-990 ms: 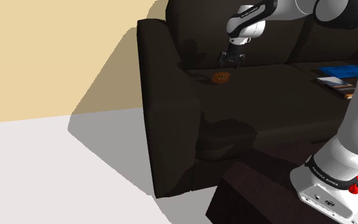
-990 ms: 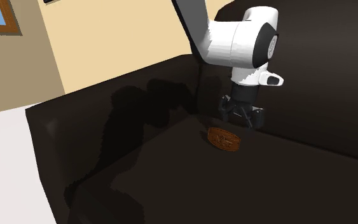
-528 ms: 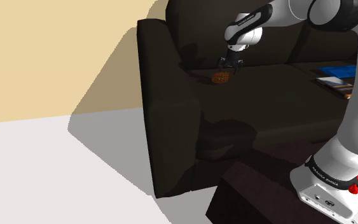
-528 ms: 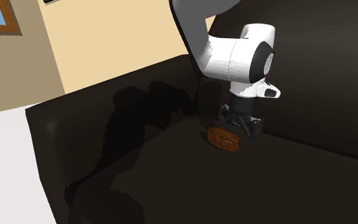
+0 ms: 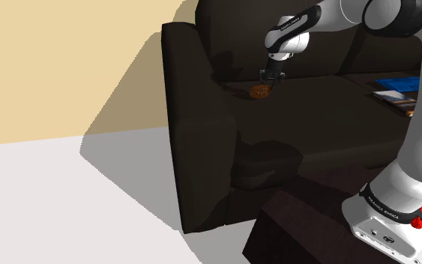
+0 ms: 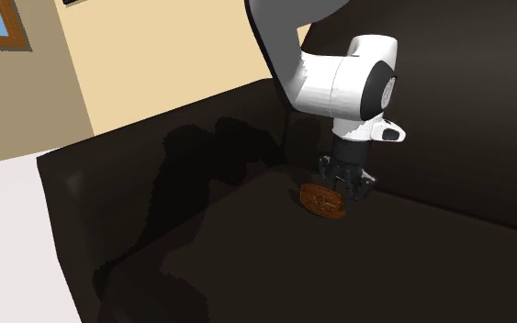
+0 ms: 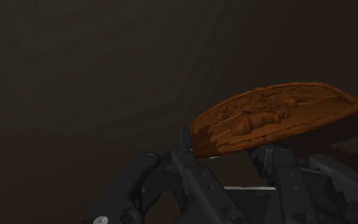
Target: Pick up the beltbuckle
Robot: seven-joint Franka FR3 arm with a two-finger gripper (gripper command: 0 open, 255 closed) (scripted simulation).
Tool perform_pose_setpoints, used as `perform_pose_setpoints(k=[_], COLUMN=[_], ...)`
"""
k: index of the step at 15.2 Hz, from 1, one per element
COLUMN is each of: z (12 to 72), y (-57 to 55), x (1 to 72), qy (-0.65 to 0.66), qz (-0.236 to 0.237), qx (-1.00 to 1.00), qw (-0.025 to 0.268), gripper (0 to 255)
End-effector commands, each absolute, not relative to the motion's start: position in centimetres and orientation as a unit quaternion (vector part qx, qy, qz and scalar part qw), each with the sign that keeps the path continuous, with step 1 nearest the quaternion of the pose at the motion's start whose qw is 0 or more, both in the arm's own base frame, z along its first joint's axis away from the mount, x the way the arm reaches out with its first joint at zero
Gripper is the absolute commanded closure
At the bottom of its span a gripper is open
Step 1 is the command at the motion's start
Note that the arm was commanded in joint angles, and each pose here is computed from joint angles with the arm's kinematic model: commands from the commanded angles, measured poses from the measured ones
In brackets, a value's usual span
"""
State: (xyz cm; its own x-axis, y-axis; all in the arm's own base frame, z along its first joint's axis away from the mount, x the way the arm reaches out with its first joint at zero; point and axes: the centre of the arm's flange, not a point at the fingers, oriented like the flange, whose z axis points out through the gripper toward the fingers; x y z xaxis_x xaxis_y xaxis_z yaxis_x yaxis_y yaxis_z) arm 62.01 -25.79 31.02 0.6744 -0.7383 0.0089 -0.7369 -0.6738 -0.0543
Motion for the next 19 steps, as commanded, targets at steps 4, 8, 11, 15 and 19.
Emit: perform_pose_setpoints(k=[4, 8, 11, 15, 19], z=[32.0, 34.1, 35.7, 37.8, 39.0], y=[-25.7, -25.7, -25.7, -25.7, -25.7], x=[62.0, 62.0, 62.0, 62.0, 62.0], qy=[0.403, 0.403, 0.403, 0.403, 0.403], qz=[-0.015, -0.015, -0.015, -0.015, -0.015], qx=[-0.915, -0.915, -0.915, -0.915, -0.915], qw=[0.023, 0.023, 0.023, 0.023, 0.023], gripper=[255, 255, 255, 255, 255])
